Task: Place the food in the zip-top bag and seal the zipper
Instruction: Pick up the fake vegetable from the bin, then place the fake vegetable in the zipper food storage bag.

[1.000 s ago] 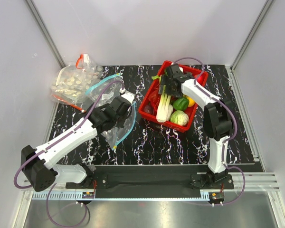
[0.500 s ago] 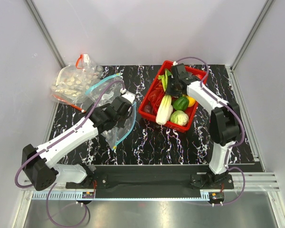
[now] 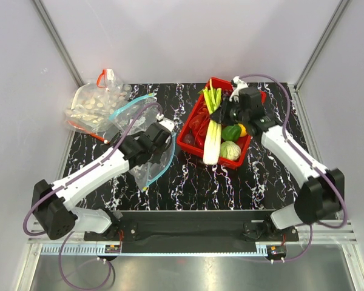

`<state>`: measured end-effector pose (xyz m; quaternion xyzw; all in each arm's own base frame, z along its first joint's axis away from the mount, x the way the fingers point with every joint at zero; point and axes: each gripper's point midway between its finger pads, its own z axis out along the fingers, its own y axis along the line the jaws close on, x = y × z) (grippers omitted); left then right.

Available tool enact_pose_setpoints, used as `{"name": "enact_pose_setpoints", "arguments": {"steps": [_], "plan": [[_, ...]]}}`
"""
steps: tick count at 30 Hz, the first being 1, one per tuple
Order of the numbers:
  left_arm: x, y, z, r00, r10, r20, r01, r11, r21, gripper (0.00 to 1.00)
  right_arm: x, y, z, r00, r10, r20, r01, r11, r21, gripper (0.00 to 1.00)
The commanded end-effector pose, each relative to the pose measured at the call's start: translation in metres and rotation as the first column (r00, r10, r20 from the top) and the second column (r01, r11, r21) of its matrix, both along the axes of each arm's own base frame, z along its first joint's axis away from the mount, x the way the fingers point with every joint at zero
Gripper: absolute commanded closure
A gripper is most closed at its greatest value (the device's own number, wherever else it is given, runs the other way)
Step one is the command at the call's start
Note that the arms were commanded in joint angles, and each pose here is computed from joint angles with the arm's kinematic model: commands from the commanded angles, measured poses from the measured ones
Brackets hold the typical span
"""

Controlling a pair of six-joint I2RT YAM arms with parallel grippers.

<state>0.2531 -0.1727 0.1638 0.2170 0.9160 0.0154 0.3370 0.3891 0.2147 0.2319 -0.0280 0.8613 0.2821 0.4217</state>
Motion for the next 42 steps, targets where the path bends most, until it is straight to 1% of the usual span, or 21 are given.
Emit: {"name": "enact_pose_setpoints", "arguments": {"steps": [1,2,3,4,6,7,8,10,11,12,13,15,16,18,19,24,29,35,36,39,42], "plan": [[0.010,-0.011,0.015,1.000,0.007,0.011,-0.007,0.999,-0.036,1.00,-0.022,0.015,0.060,0.978,0.046,0.205,-0.081,0.983,0.166,0.85],[0.008,-0.010,0.010,1.000,0.013,-0.022,-0.013,1.000,-0.013,1.00,-0.025,0.013,0.064,0.973,0.023,0.231,-0.065,0.982,0.175,0.85],[0.007,-0.013,0.010,0.999,0.018,-0.039,-0.019,1.000,-0.018,1.00,-0.032,0.014,0.059,0.973,0.014,0.231,-0.057,0.982,0.181,0.86],[0.010,-0.016,0.015,0.999,0.020,-0.040,-0.021,0.999,-0.028,1.00,-0.039,0.017,0.082,0.952,-0.015,0.307,-0.051,0.978,0.204,0.86],[0.008,-0.018,0.012,0.997,0.030,-0.073,-0.031,0.999,-0.015,1.00,-0.049,0.022,0.086,0.941,-0.034,0.338,-0.043,0.976,0.216,0.87],[0.010,-0.021,0.018,0.997,0.031,-0.070,-0.033,0.999,-0.028,1.00,-0.050,0.018,0.099,0.922,-0.085,0.378,-0.007,0.972,0.234,0.87],[0.009,-0.023,0.018,0.996,0.035,-0.081,-0.038,0.999,-0.033,1.00,-0.058,0.028,0.101,0.918,-0.073,0.390,-0.024,0.970,0.240,0.87],[0.009,-0.031,0.021,0.995,0.022,-0.099,-0.028,0.997,-0.067,1.00,-0.057,0.026,0.106,0.905,-0.135,0.405,0.027,0.965,0.261,0.90],[0.007,-0.035,0.021,0.994,0.020,-0.111,-0.030,0.996,-0.086,1.00,-0.059,0.029,0.103,0.906,-0.144,0.399,0.032,0.961,0.274,0.91],[0.010,-0.039,0.024,0.994,0.022,-0.109,-0.033,0.995,-0.096,1.00,-0.060,0.031,0.109,0.897,-0.160,0.412,0.032,0.953,0.301,0.96],[0.009,-0.040,0.023,0.993,0.023,-0.115,-0.034,0.994,-0.100,1.00,-0.056,0.025,0.110,0.888,-0.210,0.408,0.076,0.944,0.321,0.96],[0.012,-0.045,0.025,0.992,0.032,-0.120,-0.047,0.992,-0.119,1.00,-0.059,0.029,0.110,0.885,-0.238,0.400,0.084,0.927,0.366,0.97],[0.012,-0.047,0.026,0.992,0.033,-0.121,-0.049,0.991,-0.127,1.00,-0.056,0.024,0.111,0.875,-0.279,0.395,0.121,0.917,0.380,0.97],[0.013,-0.052,0.027,0.992,0.036,-0.124,-0.054,0.988,-0.147,1.00,-0.060,0.032,0.112,0.873,-0.289,0.392,0.123,0.910,0.396,0.97],[0.015,-0.054,0.030,0.992,0.037,-0.117,-0.056,0.986,-0.160,1.00,-0.059,0.031,0.114,0.860,-0.321,0.397,0.150,0.902,0.405,0.98],[0.015,-0.060,0.030,0.992,0.028,-0.125,-0.051,0.982,-0.184,1.00,-0.061,0.049,0.120,0.842,-0.330,0.427,0.137,0.896,0.421,0.99],[0.014,-0.066,0.031,0.990,0.019,-0.138,-0.048,0.976,-0.210,1.00,-0.056,0.055,0.120,0.827,-0.365,0.428,0.174,0.890,0.422,1.00],[0.008,-0.071,0.051,0.992,-0.001,-0.126,-0.035,0.959,-0.280,1.00,-0.050,0.050,0.112,0.793,-0.456,0.404,0.244,0.846,0.474,1.00],[0.007,-0.071,0.057,0.993,-0.005,-0.119,-0.030,0.955,-0.295,1.00,-0.048,0.046,0.111,0.778,-0.484,0.400,0.271,0.833,0.483,1.00],[0.001,-0.078,0.065,0.991,-0.034,-0.128,-0.011,0.942,-0.337,1.00,-0.045,0.050,0.102,0.763,-0.512,0.395,0.305,0.824,0.478,1.00],[-0.004,-0.084,0.077,0.990,-0.063,-0.125,0.010,0.922,-0.388,1.00,-0.047,0.060,0.095,0.760,-0.501,0.415,0.302,0.837,0.456,1.00]]}}
